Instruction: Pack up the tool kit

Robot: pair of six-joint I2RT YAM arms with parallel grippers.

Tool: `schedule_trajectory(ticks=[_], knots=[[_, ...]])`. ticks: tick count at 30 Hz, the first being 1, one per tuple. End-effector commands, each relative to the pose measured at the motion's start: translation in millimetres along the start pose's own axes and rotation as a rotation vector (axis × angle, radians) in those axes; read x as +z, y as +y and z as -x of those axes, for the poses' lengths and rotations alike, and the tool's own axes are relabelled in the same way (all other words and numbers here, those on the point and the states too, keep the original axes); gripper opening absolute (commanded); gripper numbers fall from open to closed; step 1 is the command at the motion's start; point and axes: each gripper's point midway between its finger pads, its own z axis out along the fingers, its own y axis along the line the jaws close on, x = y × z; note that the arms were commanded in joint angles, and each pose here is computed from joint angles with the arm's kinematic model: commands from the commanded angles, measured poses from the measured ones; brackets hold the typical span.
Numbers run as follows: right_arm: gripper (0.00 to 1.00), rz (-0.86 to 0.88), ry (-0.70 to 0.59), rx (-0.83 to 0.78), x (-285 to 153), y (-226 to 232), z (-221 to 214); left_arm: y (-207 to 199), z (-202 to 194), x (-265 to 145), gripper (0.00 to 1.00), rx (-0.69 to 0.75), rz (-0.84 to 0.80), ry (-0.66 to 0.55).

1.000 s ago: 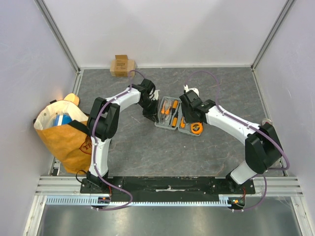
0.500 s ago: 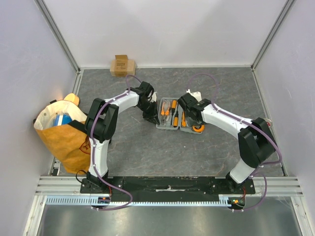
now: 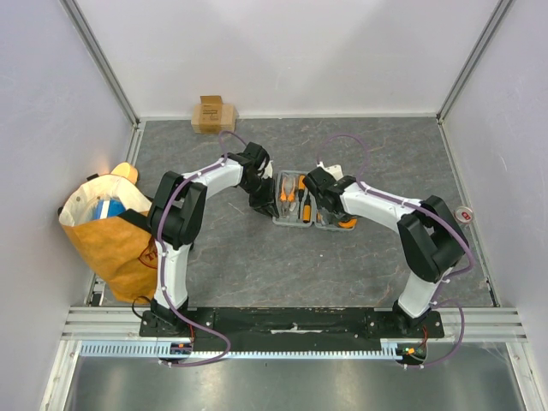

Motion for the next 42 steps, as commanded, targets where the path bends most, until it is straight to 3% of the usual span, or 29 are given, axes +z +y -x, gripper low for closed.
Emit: schedule_trajectory(ticks=[1, 8, 26, 34, 42], knots=[[0.76, -0.036, -0.036, -0.001, 7.2, 0.3, 10.6, 32.3, -22.6, 7.2, 0.25, -0.066, 0.146, 0.061], [0.75, -0.110, -0.068, -0.026, 10.7, -9.6, 20.5, 35.5, -22.6, 6.9, 0.33, -0.055, 0.165, 0.060], [0.76, -0.048, -0.029, 0.022, 17.8, 5.7, 16.2, 37.3, -24.2, 8.9, 0.33, -0.045, 0.166, 0.070], [0.47, -0.045, -0.045, 0.088, 12.3, -1.0, 23.5, 35.4, -23.9, 8.1, 0.32, -0.044, 0.155, 0.071], [0.44, 0.039, -0.137, 0.211, -13.2, -5.6, 53.3, 35.8, -24.1, 8.5, 0.31, -0.043, 0.155, 0.073]])
